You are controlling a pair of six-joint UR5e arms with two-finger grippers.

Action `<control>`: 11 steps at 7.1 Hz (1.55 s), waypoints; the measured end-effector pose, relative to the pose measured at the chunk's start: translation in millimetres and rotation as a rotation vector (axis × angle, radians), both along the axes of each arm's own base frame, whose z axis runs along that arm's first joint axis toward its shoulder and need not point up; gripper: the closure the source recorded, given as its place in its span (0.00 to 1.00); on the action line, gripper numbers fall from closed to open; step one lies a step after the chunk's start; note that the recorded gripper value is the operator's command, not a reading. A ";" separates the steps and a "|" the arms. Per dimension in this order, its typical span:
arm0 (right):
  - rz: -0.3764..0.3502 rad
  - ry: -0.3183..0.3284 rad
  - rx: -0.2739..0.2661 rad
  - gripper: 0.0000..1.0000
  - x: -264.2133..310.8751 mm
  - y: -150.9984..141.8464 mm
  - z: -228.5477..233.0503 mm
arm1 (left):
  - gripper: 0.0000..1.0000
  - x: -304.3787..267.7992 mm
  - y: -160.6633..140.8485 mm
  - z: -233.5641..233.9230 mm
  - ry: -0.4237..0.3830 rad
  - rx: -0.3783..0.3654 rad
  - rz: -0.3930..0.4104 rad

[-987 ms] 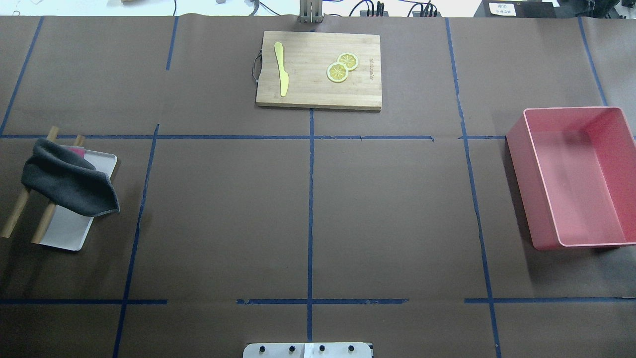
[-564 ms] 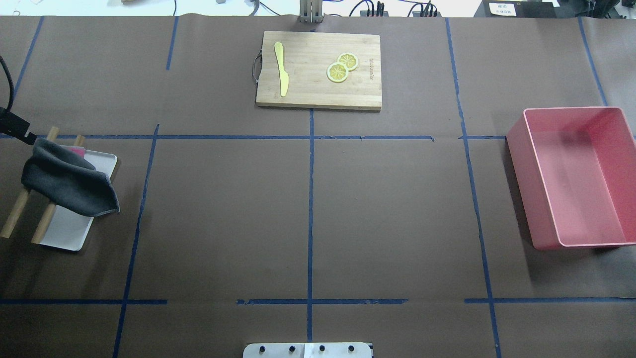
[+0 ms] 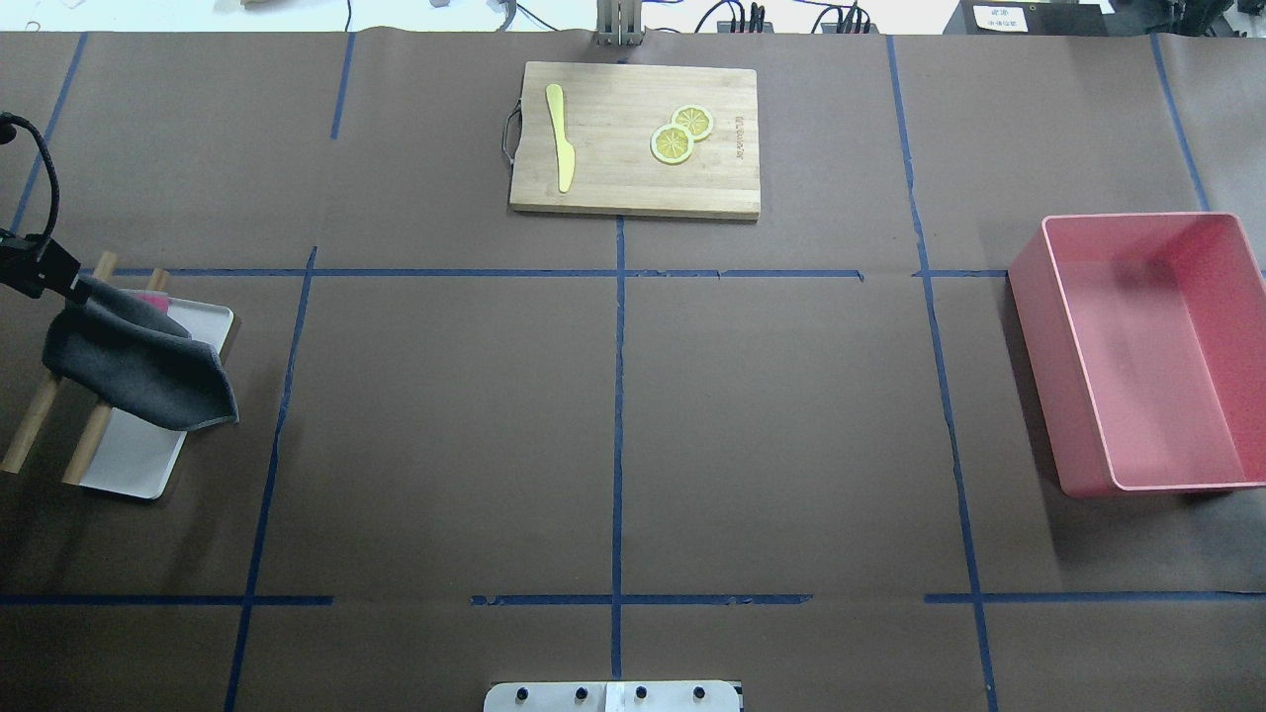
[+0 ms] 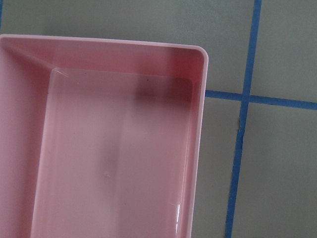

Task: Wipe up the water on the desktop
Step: 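Lower the left gripper onto the grey cloth on the white tray and grasp it, then lift the grey cloth with the left gripper while the right gripper approaches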

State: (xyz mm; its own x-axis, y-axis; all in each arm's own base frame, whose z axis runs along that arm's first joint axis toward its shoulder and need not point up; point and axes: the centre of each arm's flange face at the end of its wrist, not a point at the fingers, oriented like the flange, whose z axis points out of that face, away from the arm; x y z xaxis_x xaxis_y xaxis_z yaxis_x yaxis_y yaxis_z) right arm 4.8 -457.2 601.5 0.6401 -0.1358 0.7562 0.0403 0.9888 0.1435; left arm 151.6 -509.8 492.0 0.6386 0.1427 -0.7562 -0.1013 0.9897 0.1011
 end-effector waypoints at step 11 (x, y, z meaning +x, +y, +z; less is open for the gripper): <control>-0.017 -0.041 0.010 0.00 -8.7 -6.2 -11.4 | 1.00 18.2 -6.2 -41.5 0.035 0.032 0.003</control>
State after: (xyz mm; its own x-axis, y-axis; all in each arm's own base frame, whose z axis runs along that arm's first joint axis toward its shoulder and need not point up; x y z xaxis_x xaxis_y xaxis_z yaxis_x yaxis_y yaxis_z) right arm -3.8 -463.4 590.1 0.6060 -0.1540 0.7804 0.0513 0.9866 0.1549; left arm 169.8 -516.0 450.5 0.6114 0.1692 -0.7730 -0.1006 0.9856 0.1361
